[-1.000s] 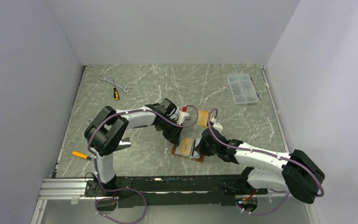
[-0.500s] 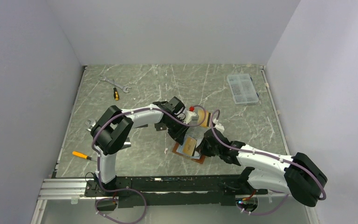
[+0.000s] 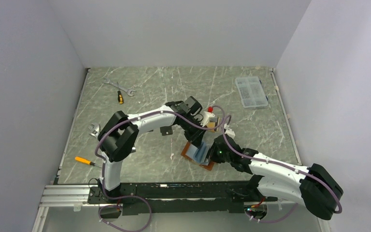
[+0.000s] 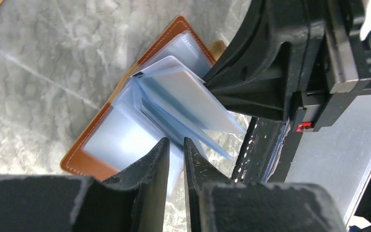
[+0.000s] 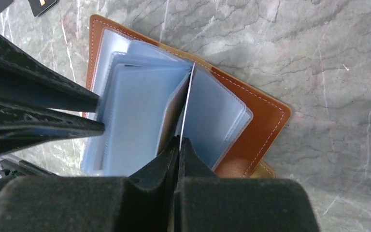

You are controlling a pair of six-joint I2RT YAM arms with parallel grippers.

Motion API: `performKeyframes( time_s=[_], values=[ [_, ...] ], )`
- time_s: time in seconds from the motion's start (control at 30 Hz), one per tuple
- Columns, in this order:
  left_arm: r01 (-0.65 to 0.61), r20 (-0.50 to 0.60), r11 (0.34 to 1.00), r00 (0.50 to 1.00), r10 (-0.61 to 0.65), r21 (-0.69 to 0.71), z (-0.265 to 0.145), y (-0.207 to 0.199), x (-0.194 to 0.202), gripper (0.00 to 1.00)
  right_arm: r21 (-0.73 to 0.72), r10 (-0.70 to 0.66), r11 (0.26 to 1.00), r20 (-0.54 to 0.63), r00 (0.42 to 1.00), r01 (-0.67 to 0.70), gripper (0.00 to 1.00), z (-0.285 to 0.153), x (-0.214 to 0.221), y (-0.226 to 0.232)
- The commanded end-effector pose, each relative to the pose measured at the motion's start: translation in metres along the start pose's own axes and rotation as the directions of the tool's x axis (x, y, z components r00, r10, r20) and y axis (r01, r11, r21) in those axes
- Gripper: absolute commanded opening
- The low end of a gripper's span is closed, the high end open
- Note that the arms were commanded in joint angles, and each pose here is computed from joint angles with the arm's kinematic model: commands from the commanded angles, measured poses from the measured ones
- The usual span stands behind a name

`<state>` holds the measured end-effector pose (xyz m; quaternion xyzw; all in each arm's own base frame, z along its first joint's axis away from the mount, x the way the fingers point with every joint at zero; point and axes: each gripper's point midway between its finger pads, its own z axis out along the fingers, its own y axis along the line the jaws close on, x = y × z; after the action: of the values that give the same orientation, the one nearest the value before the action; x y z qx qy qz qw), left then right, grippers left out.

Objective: Put the credit cards into the card holder
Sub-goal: Turn over the card slot in the card holder.

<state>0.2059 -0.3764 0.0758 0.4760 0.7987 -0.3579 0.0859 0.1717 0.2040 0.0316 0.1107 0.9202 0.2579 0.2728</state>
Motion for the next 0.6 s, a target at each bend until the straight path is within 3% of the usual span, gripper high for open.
performKeyframes(
  time_s=[0.0,0.23,0.57],
  values=[
    [-0.077,-0.030,0.995,0.997,0.075,-0.057,0.017,0.016,0.002,0.22,0.038,-0.049,0.998,-0.030,0.998,0.050,0.00,-0.004,0.011,-0.018],
    [-0.090,-0.103,0.990,0.992,0.079,-0.110,0.024,0.035,0.025,0.21,0.033,-0.037,0.999,0.018,0.999,0.037,0.00,-0.024,-0.001,-0.020],
    [-0.088,-0.095,0.991,0.992,0.079,-0.097,0.021,0.029,0.028,0.20,0.070,-0.065,0.996,0.060,0.996,0.061,0.00,-0.056,-0.018,-0.021]
  ],
)
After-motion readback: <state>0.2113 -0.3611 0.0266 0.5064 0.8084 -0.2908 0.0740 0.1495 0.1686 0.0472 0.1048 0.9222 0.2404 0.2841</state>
